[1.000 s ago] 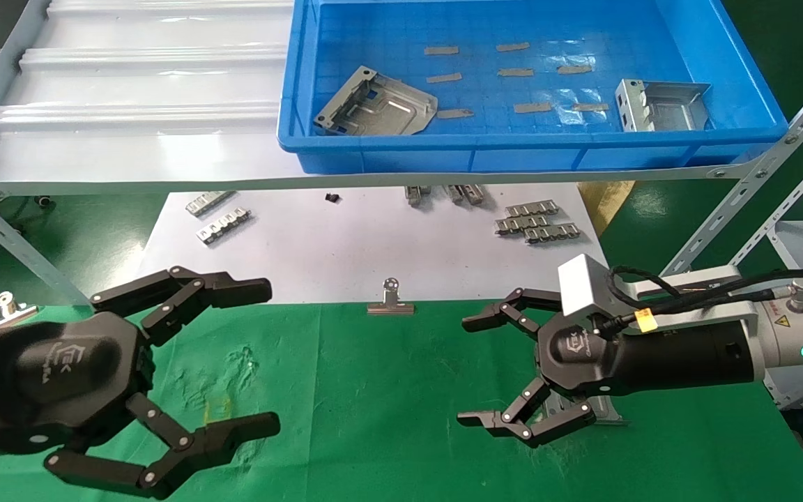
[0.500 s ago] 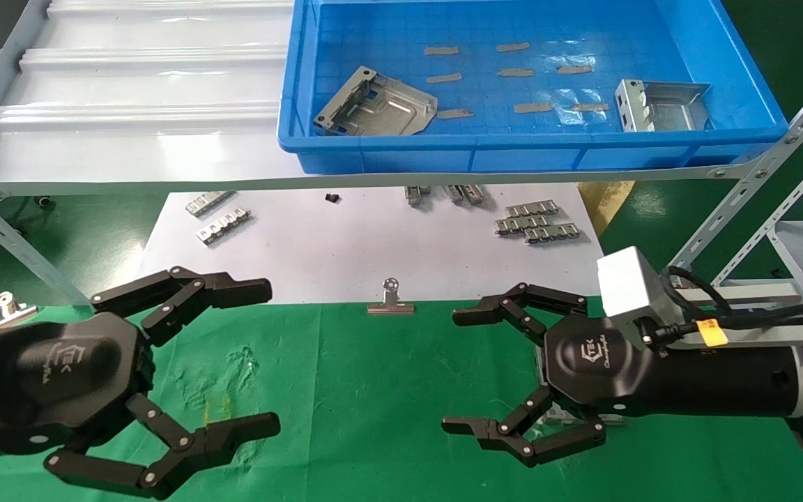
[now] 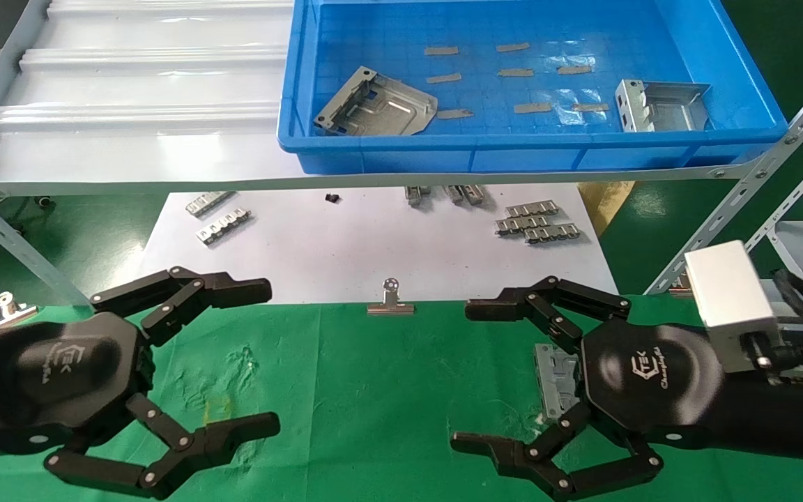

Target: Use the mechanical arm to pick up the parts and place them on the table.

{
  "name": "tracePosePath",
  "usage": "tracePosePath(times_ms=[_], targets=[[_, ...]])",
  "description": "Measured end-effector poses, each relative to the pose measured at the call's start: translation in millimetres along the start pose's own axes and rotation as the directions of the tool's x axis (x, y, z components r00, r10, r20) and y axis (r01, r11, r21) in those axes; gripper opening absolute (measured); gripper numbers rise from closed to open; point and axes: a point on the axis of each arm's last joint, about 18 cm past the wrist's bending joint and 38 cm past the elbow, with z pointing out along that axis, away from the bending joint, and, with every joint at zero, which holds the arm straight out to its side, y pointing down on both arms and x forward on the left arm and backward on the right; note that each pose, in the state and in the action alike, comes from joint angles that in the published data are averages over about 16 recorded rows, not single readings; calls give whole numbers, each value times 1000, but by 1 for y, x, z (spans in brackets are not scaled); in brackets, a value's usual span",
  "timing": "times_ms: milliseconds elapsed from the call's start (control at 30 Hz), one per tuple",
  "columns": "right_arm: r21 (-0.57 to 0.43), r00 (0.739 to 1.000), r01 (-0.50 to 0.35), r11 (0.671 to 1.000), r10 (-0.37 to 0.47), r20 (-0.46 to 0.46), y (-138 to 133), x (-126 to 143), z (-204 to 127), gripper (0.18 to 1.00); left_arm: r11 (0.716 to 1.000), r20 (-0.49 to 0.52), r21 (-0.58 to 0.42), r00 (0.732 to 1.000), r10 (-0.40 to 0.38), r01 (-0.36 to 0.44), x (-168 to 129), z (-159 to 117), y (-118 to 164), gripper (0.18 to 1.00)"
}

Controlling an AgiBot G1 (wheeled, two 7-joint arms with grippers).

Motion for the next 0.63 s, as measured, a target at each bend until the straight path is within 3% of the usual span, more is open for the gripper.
tracePosePath(times_ms=[633], targets=[[60,1000,9,998,-9,0,-21,-27,-13,1000,1000,1,0,1000,0,0,0,0,0,1001]])
